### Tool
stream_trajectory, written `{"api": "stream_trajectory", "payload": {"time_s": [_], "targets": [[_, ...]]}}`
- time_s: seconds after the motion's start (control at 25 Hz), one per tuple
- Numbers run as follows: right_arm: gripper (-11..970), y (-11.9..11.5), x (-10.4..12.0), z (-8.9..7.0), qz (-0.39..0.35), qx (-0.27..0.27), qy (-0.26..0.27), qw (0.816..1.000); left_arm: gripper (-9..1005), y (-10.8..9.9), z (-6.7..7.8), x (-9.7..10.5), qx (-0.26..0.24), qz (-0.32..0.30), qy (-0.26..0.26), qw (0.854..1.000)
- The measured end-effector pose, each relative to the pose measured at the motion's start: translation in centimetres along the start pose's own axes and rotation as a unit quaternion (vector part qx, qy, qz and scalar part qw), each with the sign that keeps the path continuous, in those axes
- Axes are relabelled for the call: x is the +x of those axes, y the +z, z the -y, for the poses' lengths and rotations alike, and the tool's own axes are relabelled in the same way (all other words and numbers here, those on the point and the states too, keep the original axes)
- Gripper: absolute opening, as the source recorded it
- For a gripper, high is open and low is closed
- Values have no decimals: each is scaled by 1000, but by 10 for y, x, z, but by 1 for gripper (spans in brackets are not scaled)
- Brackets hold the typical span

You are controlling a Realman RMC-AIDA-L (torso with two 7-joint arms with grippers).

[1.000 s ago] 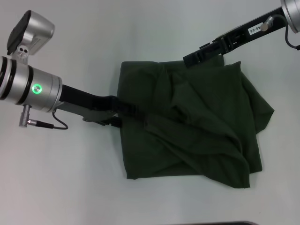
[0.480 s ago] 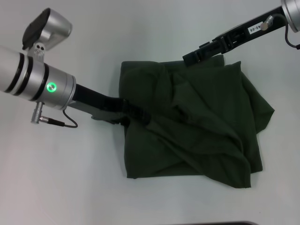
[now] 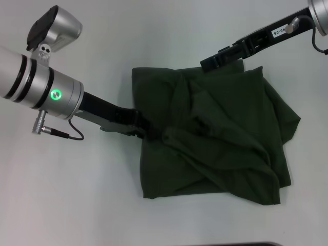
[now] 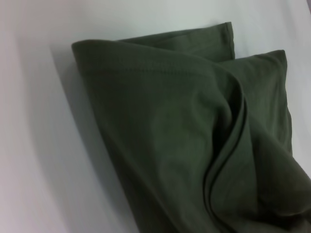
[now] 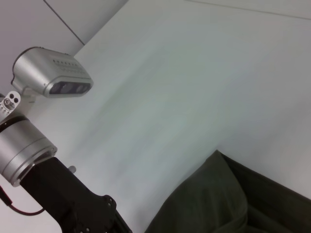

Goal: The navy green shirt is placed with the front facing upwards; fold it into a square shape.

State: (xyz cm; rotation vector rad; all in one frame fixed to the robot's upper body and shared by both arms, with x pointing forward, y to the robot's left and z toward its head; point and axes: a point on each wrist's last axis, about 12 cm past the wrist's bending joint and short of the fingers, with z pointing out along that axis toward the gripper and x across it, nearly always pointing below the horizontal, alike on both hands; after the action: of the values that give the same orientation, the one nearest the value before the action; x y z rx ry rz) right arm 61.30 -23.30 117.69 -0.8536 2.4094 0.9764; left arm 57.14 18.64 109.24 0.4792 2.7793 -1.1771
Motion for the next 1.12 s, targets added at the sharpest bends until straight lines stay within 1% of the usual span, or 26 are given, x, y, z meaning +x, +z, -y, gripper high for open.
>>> {"api": "stream_trajectory", "payload": {"time_s": [0.2, 0.32, 0.56, 0.64, 0.76, 0.92, 1.12], "targets": [[927, -1, 0, 0, 1, 0, 1, 1000, 199, -1, 1, -1, -2, 0, 9, 1000], [927, 0, 0, 0, 1, 0, 2, 1000, 60, -7, -1, -1, -6, 1, 12, 1000], [927, -1, 2, 2, 6, -2, 10, 1000, 3, -21, -3, -1, -11, 2, 15, 1000], [927, -1, 2, 2, 7, -2, 13, 1000, 10, -24, -5, -1, -18, 1, 16, 1000], [927, -2, 2, 3, 8, -1, 15, 1000, 20, -31, -11, 0, -37, 1, 9, 999], [927, -3, 2, 4, 12, 0, 21, 1000, 34, -49, -23, 2, -63, 17, -7, 998], [928, -4, 1, 4, 17, 0, 26, 1000, 52, -65, -35, 7, -78, 29, -27, 996]]}}
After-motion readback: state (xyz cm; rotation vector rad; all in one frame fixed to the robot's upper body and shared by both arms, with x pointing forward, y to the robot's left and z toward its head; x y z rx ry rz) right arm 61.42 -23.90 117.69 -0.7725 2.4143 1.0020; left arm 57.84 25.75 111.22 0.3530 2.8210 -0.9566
